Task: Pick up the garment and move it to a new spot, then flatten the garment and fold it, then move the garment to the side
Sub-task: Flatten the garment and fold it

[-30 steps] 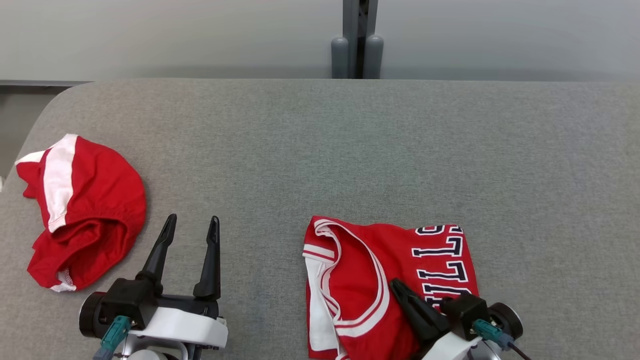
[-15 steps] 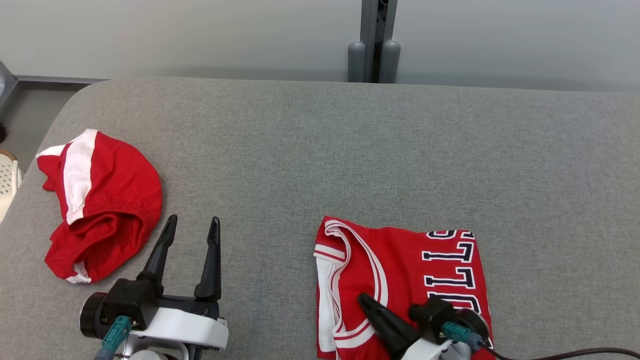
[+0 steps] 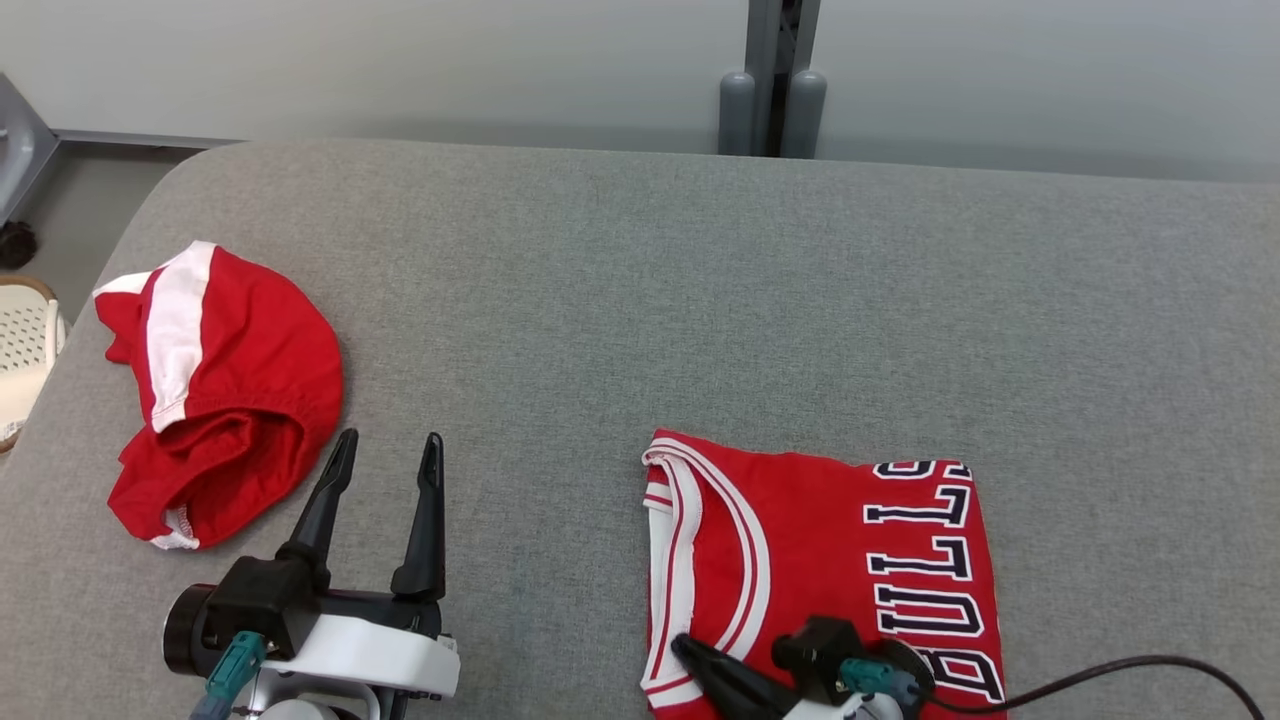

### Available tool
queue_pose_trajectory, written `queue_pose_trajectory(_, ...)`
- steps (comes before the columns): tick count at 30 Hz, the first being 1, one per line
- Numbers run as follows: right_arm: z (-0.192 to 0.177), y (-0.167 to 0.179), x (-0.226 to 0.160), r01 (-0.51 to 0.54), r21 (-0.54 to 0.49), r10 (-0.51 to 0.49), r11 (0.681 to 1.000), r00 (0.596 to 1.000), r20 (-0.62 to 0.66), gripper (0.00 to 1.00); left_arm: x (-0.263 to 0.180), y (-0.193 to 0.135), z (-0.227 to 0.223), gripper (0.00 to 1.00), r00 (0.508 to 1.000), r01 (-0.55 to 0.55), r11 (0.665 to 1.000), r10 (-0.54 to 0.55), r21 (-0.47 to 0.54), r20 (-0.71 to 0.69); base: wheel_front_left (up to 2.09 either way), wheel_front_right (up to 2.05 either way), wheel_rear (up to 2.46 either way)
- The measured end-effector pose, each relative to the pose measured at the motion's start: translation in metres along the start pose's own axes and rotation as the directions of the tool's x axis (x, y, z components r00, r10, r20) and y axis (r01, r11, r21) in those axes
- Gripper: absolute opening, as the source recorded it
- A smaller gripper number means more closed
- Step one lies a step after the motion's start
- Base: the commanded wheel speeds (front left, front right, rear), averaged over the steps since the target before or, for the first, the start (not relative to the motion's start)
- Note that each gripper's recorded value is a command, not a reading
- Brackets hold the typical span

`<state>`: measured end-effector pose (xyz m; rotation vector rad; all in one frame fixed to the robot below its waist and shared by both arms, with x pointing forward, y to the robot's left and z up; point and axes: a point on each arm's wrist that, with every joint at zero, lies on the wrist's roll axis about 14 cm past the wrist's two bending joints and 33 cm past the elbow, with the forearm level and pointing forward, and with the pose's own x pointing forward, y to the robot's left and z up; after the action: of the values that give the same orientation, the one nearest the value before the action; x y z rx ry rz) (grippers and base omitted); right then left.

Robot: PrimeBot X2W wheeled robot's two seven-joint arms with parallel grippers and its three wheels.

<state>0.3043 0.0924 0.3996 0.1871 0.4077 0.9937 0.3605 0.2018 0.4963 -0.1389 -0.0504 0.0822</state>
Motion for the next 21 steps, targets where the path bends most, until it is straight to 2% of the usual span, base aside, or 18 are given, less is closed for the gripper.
queue_pose_trajectory(4,0.016,-0.003,0.007,-0.009,-0.001,0.009,1.0,0.999,0.034,0.0,-0.001,0.003,0.0,1.0,1.0,-0.01,1.0,0.01,0.001,-0.002,0.0,0.0,0.0)
queue_pose_trajectory(10,0.047,-0.021,0.008,0.035,0.014,-0.037,0.999,0.992,0.125,0.0,-0.001,0.003,0.001,1.0,1.0,-0.013,1.0,0.013,-0.001,0.002,0.0,0.0,0.0)
queue_pose_trajectory(21,0.047,-0.054,0.015,0.107,-0.044,-0.103,0.993,0.99,0.093,0.0,0.0,0.0,-0.003,1.0,1.0,-0.006,1.0,0.006,-0.007,-0.011,0.0,0.0,0.0)
